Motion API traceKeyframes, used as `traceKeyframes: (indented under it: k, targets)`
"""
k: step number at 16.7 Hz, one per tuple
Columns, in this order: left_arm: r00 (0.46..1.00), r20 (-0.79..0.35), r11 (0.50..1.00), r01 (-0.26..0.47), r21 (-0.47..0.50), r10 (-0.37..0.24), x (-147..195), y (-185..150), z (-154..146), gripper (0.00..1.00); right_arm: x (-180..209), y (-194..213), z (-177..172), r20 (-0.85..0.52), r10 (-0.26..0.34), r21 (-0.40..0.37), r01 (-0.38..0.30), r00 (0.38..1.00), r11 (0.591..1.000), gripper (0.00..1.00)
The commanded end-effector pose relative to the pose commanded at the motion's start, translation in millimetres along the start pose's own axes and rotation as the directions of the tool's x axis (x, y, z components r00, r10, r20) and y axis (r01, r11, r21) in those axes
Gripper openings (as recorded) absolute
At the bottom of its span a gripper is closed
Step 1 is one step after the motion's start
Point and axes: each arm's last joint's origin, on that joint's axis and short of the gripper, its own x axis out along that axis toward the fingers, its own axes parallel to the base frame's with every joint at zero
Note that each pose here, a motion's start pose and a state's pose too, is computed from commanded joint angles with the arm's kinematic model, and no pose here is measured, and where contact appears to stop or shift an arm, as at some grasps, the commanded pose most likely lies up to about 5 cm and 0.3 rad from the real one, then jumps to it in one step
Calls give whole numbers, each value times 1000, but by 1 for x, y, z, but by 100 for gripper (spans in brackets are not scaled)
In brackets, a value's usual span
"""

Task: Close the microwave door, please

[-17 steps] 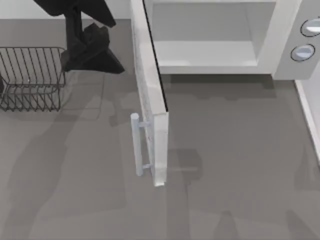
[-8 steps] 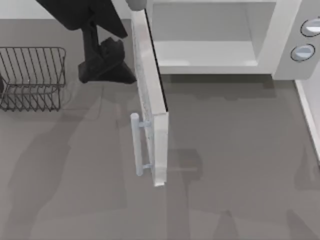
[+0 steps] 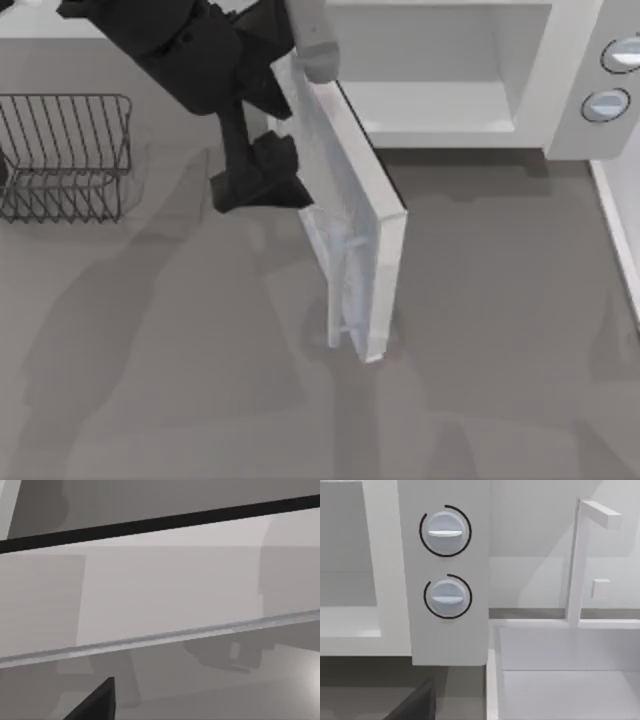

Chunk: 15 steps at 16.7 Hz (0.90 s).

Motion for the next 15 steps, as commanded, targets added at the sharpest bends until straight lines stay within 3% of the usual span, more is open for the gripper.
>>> traceKeyframes:
  k: [2,15]
  targets:
    - [1000,0,1000,0,0,0,0,0,0,100,0,0,0,0,0,0,0,1000,1000,100]
    - [1000,0,1000,0,0,0,0,0,0,2,0,0,0,0,0,0,0,1000,1000,100]
